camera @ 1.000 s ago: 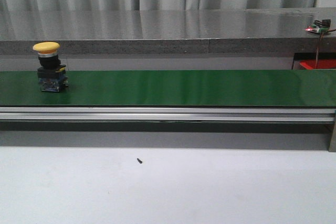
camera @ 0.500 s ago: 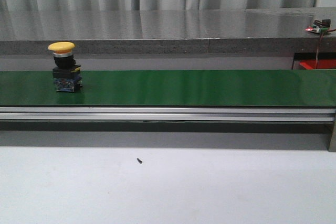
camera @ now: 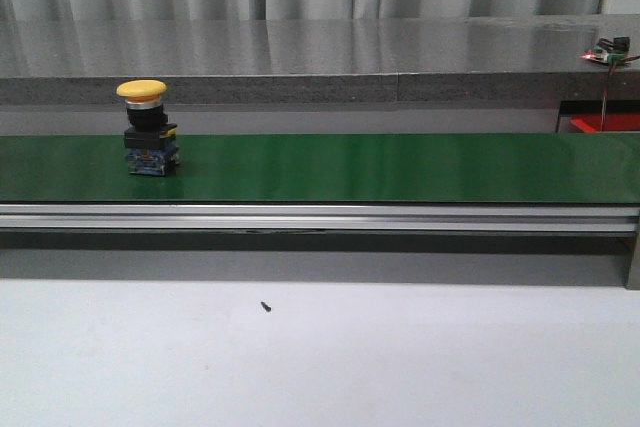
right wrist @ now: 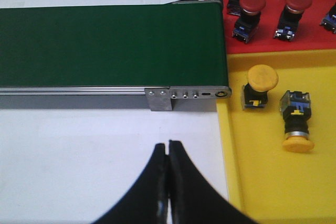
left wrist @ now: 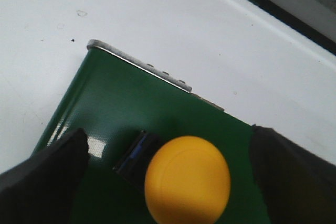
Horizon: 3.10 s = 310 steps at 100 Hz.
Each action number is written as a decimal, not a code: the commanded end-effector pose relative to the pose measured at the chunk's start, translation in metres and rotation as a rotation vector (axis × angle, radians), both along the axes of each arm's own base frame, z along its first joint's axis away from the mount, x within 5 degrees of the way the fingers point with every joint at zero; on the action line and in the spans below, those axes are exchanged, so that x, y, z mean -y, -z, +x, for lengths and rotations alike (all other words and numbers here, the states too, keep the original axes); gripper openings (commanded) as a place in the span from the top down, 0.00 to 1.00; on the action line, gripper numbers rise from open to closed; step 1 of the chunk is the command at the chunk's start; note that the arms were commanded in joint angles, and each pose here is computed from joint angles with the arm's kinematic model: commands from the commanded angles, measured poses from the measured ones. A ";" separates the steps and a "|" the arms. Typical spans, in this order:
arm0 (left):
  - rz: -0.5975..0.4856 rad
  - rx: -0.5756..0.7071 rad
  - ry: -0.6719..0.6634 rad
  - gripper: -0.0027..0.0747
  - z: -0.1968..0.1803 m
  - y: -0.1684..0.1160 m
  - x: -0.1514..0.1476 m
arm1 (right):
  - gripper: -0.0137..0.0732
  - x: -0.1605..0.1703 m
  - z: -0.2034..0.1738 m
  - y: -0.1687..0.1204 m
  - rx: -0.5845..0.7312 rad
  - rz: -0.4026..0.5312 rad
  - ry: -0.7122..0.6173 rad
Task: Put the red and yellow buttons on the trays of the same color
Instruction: 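Set the second yellow button on the belt and open the left gripper, then move the right gripper above the leading yellow button on the belt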
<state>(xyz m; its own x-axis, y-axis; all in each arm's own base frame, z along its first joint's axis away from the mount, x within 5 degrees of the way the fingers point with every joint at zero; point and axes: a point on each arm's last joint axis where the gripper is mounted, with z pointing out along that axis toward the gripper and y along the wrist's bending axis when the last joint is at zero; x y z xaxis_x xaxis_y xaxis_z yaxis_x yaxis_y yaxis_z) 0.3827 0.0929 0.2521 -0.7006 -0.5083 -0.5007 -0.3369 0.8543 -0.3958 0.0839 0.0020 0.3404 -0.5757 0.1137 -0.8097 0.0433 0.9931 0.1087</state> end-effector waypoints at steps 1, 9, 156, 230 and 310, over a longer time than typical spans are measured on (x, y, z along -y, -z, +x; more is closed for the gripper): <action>0.014 0.138 -0.006 0.16 -0.007 -0.045 0.006 | 0.92 0.000 0.003 -0.014 0.098 -0.005 0.001; 0.022 0.156 0.014 0.16 -0.014 -0.058 0.010 | 0.92 0.000 0.003 -0.014 0.098 -0.005 0.001; 0.361 0.536 0.316 0.99 -0.253 -0.072 0.106 | 0.92 -0.007 0.026 -0.002 -0.089 0.005 -0.077; 0.363 0.549 0.315 0.99 -0.259 -0.071 0.106 | 0.22 -0.096 0.153 -0.048 -0.199 -0.170 -0.474; 0.363 0.549 0.315 0.99 -0.259 -0.071 0.106 | 0.22 -0.178 0.247 0.014 -0.143 -0.599 -1.077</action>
